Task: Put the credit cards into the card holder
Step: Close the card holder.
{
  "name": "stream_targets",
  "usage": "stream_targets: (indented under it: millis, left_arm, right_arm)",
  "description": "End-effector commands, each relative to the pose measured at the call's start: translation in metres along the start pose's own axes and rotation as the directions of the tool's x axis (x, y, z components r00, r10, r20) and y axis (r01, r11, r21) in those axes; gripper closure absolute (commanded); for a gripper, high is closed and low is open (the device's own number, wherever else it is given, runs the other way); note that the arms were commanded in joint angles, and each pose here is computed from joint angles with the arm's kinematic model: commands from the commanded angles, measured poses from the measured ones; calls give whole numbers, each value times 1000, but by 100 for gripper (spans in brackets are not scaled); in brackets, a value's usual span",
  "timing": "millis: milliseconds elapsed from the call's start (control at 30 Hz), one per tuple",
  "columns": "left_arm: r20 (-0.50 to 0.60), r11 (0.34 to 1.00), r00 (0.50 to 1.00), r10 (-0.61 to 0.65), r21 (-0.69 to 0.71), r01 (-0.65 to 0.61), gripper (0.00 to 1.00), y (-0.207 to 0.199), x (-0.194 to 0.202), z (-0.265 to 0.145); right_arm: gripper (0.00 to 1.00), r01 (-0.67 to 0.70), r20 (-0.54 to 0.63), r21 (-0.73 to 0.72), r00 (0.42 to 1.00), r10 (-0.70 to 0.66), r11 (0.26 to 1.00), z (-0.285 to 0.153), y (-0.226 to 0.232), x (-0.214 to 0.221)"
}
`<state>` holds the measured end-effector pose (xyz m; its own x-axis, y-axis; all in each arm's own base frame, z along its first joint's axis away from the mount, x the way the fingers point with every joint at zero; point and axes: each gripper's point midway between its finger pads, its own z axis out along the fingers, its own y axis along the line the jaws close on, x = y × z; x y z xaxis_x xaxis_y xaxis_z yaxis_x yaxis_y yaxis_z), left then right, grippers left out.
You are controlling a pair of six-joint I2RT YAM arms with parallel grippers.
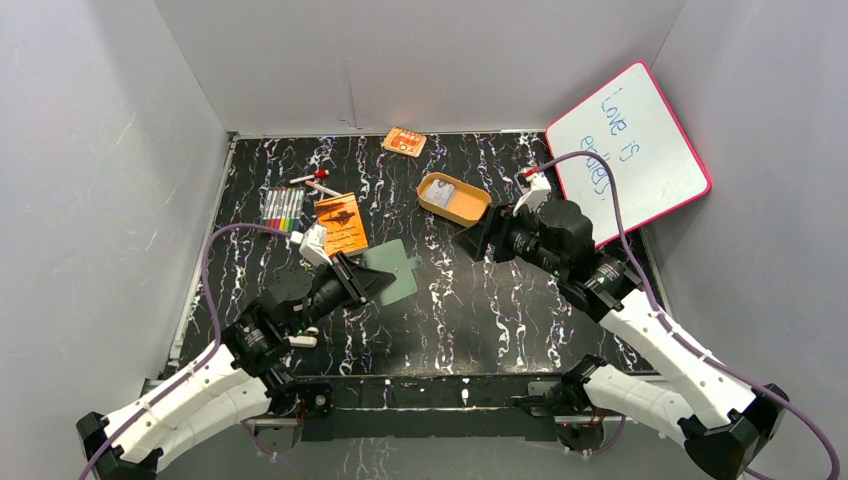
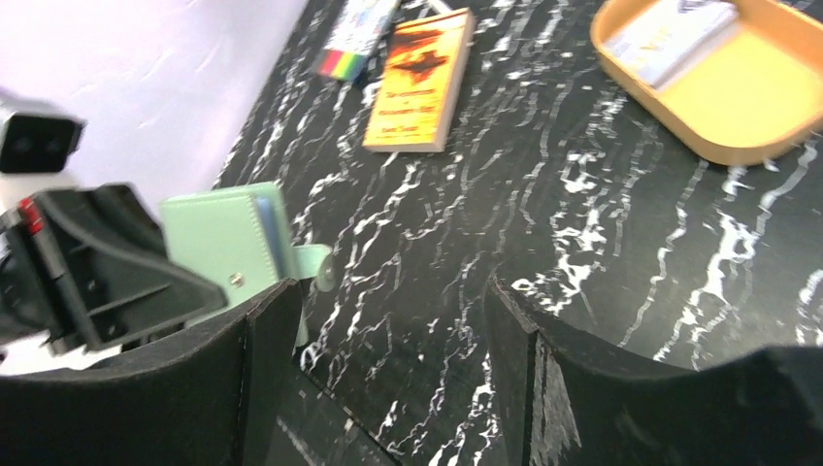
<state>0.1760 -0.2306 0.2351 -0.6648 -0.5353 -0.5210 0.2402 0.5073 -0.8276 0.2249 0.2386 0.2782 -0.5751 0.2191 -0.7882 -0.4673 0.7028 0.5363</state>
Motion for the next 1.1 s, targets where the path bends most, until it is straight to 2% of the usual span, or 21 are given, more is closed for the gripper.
stream_targets:
  millis: [0, 100, 267, 333, 567, 633, 833, 1067]
  left_arm:
    - [-2, 994, 1000, -8, 110, 8, 100, -29, -5, 1]
    - [-27, 994, 1000, -13, 111, 16, 100, -32, -2, 5]
    - [-28, 997, 1000, -10, 73, 12, 100, -30, -4, 7]
    - [-16, 997, 1000, -6, 77, 7, 100, -31, -7, 6]
    - [1, 997, 1000, 24, 78, -24, 100, -37, -14, 5]
    - [-12, 998, 999, 32, 54, -31, 100, -32, -12, 4]
    - [-5, 998, 999, 38, 55, -37, 100, -32, -13, 1]
    - [0, 998, 999, 44, 53, -44, 100, -30, -13, -3]
  right_arm:
    - [23, 104, 9, -266, 994, -105, 958, -12, 56, -17]
    - [26, 112, -21, -339, 992, -127, 934, -12, 68, -13]
    - [44, 75, -159, -355, 977, -140, 932, 1, 71, 4]
    - [47, 70, -186, -363, 972, -146, 929, 5, 73, 10]
    - [46, 111, -310, -275, 930, -198, 955, 25, 67, 41]
    - [49, 124, -326, -251, 923, -204, 960, 29, 65, 45]
    - [58, 130, -334, -217, 921, -199, 967, 36, 62, 47]
    - [52, 139, -310, -157, 933, -183, 978, 40, 54, 41]
